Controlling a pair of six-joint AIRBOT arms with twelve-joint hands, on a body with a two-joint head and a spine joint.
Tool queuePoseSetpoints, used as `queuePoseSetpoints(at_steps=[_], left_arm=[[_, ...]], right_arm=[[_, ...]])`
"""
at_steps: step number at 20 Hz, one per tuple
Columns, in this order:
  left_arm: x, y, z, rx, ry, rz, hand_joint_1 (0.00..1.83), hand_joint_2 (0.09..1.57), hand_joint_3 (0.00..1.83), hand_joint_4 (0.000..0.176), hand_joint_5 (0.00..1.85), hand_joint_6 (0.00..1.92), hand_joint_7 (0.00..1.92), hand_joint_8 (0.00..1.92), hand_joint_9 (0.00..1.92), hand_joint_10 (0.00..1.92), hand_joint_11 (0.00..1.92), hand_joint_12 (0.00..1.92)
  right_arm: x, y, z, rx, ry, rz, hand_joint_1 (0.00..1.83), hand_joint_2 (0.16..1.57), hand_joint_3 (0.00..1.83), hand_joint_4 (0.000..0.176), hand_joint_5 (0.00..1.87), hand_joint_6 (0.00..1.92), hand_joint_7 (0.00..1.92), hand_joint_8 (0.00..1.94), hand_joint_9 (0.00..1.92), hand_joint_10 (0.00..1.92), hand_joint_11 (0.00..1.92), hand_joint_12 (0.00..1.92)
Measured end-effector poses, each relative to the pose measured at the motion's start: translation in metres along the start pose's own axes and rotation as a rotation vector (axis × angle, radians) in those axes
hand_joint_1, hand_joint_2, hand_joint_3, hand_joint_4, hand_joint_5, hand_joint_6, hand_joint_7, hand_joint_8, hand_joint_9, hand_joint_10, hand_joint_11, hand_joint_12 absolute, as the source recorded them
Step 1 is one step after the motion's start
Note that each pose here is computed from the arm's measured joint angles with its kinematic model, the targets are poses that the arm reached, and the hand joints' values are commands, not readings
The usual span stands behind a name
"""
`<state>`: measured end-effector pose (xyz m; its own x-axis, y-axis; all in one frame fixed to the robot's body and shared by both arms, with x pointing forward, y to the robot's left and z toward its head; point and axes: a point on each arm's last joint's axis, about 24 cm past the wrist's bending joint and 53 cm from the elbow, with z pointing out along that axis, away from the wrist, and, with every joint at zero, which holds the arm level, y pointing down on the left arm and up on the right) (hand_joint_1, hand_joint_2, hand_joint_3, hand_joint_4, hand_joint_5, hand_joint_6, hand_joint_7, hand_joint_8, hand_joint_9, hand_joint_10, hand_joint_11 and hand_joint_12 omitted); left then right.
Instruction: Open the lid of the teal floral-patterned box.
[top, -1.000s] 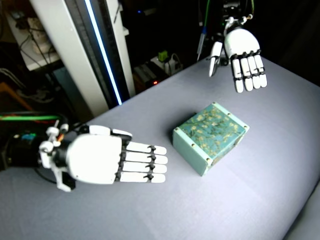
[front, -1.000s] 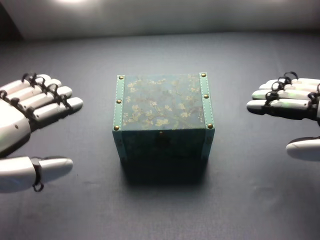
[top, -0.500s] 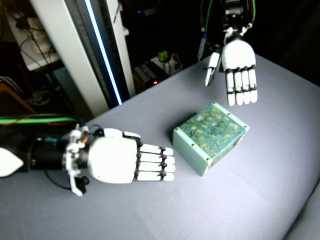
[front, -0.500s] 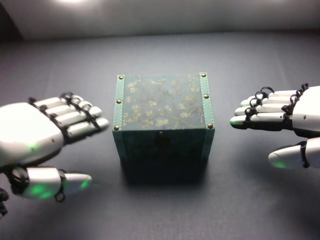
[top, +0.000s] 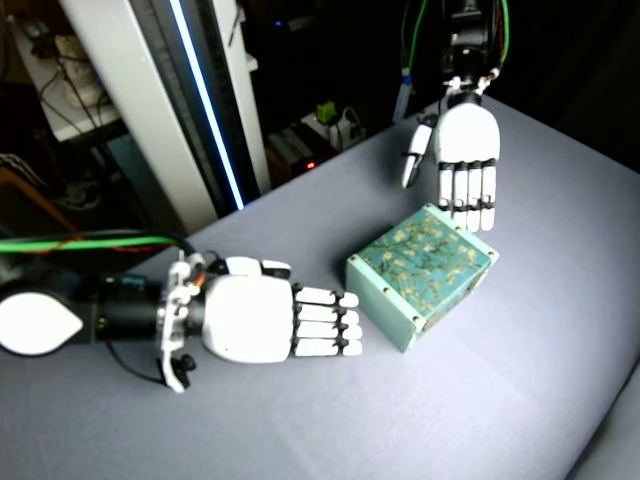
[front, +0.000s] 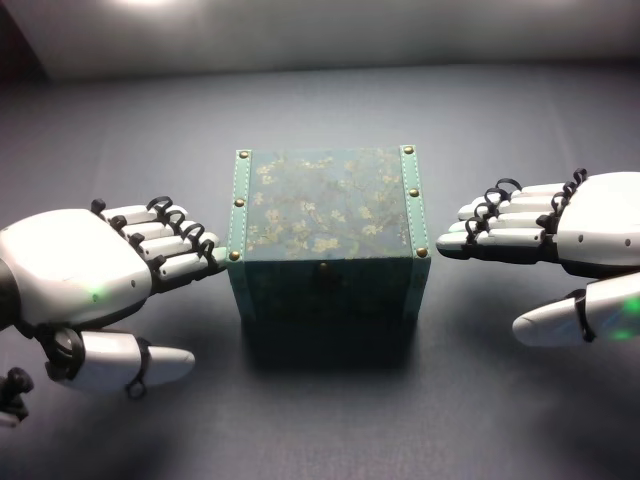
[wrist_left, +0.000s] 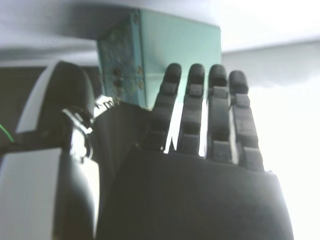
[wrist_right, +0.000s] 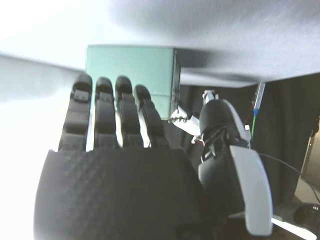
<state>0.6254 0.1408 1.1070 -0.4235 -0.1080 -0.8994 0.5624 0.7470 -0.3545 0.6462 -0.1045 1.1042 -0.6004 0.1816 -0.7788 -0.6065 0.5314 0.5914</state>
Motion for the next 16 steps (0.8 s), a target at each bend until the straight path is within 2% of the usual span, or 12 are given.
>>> queuePoseSetpoints(at_steps=[1, 3, 4, 7, 8, 10, 12, 14, 16], left_arm=[[-0.0003, 0.0002, 0.0001, -0.001, 0.0, 0.0, 0.0, 1.36, 0.01, 0.0, 0.0, 0.0, 0.04, 0.0, 0.06, 0.0, 0.04, 0.09], [-0.0004, 0.0006, 0.0001, -0.002, 0.0, 0.0, 0.0, 1.38, 0.02, 0.0, 0.0, 0.0, 0.06, 0.0, 0.08, 0.0, 0.05, 0.1], [-0.0006, 0.0004, 0.0001, -0.001, -0.001, 0.0, 0.0, 1.37, 0.01, 0.0, 0.0, 0.0, 0.05, 0.0, 0.08, 0.01, 0.05, 0.1], [-0.0009, 0.0004, 0.0003, -0.001, -0.001, 0.0, 0.0, 1.34, 0.0, 0.0, 0.01, 0.0, 0.06, 0.01, 0.11, 0.02, 0.08, 0.11], [-0.002, 0.0002, 0.0009, -0.002, -0.002, 0.0, 0.0, 1.34, 0.0, 0.0, 0.03, 0.01, 0.07, 0.01, 0.12, 0.02, 0.09, 0.12], [-0.0037, -0.0005, 0.0013, -0.001, -0.006, 0.0, 0.0, 1.33, 0.0, 0.0, 0.04, 0.01, 0.08, 0.01, 0.13, 0.02, 0.09, 0.12], [-0.0042, -0.0005, 0.0012, 0.0, -0.007, 0.0, 0.0, 1.34, 0.0, 0.0, 0.06, 0.01, 0.09, 0.01, 0.15, 0.02, 0.09, 0.12], [-0.0044, -0.0003, 0.001, -0.001, -0.008, 0.0, 0.0, 1.35, 0.0, 0.0, 0.08, 0.01, 0.13, 0.01, 0.17, 0.01, 0.09, 0.11], [-0.0045, -0.0003, 0.001, -0.001, -0.008, 0.0, 0.0, 1.36, 0.0, 0.0, 0.07, 0.0, 0.13, 0.01, 0.18, 0.01, 0.09, 0.11]], right_arm=[[-0.001, 0.0001, 0.0006, 0.0, -0.006, 0.008, 0.0, 1.29, 0.0, 0.007, 0.06, 0.0, 0.11, 0.01, 0.11, 0.01, 0.02, 0.57], [-0.0039, 0.0015, 0.0028, -0.005, -0.019, 0.024, 0.0, 1.26, 0.0, 0.005, 0.04, 0.0, 0.14, 0.01, 0.11, 0.01, 0.0, 0.5], [-0.0044, 0.0029, 0.0031, -0.011, -0.022, 0.027, 0.0, 1.26, 0.0, 0.0, 0.04, 0.0, 0.12, 0.0, 0.1, 0.0, 0.0, 0.5], [-0.0038, 0.0034, 0.0033, -0.013, -0.02, 0.025, 0.0, 1.23, 0.0, 0.0, 0.04, 0.0, 0.08, 0.0, 0.08, 0.0, 0.0, 0.4], [-0.0038, 0.0035, 0.0033, -0.013, -0.02, 0.026, 0.0, 1.23, 0.0, 0.0, 0.05, 0.0, 0.1, 0.01, 0.09, 0.0, 0.0, 0.44], [-0.0038, 0.0033, 0.0033, -0.013, -0.02, 0.028, 0.0, 1.21, 0.0, 0.002, 0.05, 0.0, 0.09, 0.0, 0.05, 0.0, 0.0, 0.28], [-0.0043, 0.0029, 0.0028, -0.011, -0.021, 0.031, 0.0, 1.21, 0.0, 0.0, 0.06, 0.0, 0.09, 0.0, 0.04, 0.0, 0.0, 0.27], [-0.0056, 0.0014, 0.0013, -0.006, -0.022, 0.036, 0.0, 1.2, 0.0, 0.0, 0.06, 0.0, 0.07, 0.0, 0.04, 0.0, 0.0, 0.14], [-0.0058, -0.0006, 0.0006, 0.002, -0.021, 0.04, 0.0, 1.21, 0.0, 0.0, 0.07, 0.0, 0.08, 0.01, 0.05, 0.0, 0.02, 0.14]])
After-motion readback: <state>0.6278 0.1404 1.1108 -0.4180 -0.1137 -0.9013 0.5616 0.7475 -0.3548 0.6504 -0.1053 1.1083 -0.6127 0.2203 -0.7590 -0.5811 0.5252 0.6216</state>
